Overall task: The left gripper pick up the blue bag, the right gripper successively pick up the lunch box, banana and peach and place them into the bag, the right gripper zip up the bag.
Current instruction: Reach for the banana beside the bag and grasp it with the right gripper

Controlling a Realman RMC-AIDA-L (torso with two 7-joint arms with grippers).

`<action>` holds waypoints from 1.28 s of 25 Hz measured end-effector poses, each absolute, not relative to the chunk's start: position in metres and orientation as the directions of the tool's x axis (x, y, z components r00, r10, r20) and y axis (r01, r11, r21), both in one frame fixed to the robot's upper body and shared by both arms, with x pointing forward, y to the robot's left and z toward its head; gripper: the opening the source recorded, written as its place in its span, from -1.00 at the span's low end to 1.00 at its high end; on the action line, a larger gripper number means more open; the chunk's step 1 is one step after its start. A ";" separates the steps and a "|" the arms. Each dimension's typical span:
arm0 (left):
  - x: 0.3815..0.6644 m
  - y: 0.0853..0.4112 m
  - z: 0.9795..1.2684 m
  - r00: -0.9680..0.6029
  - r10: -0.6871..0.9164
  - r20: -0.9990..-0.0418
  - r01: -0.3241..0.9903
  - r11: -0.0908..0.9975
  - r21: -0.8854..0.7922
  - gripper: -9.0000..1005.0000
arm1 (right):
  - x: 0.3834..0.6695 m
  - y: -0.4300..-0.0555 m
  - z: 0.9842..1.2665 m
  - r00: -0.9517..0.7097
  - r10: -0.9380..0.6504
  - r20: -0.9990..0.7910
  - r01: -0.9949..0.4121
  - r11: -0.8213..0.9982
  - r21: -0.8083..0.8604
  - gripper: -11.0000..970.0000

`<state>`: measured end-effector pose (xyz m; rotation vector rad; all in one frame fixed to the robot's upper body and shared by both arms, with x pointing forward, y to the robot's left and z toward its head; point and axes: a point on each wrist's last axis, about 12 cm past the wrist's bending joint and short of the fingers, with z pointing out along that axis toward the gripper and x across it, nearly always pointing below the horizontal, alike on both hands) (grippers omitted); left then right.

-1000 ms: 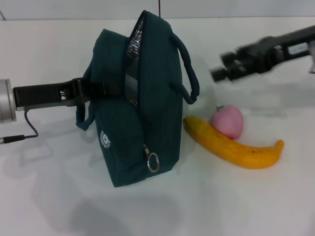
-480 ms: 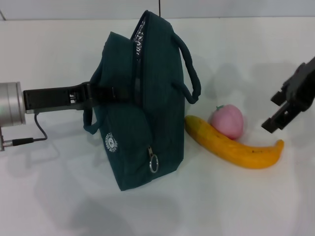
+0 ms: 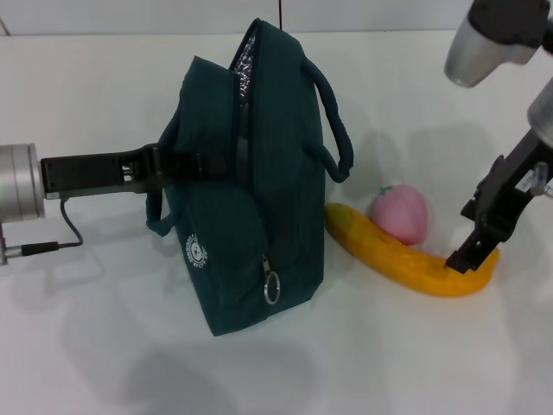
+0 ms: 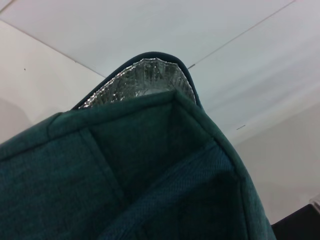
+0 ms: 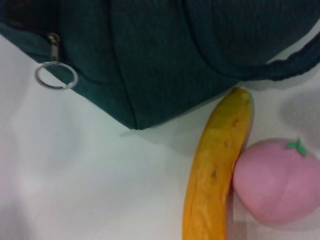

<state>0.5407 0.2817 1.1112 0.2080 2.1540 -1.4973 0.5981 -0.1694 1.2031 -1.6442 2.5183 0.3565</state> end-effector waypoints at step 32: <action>0.540 0.282 1.111 -0.855 -0.165 -0.492 0.406 0.377 -0.832 -0.88 | 0.592 -0.146 1.154 -0.301 -0.944 -0.135 -0.952 0.288 0.105 0.58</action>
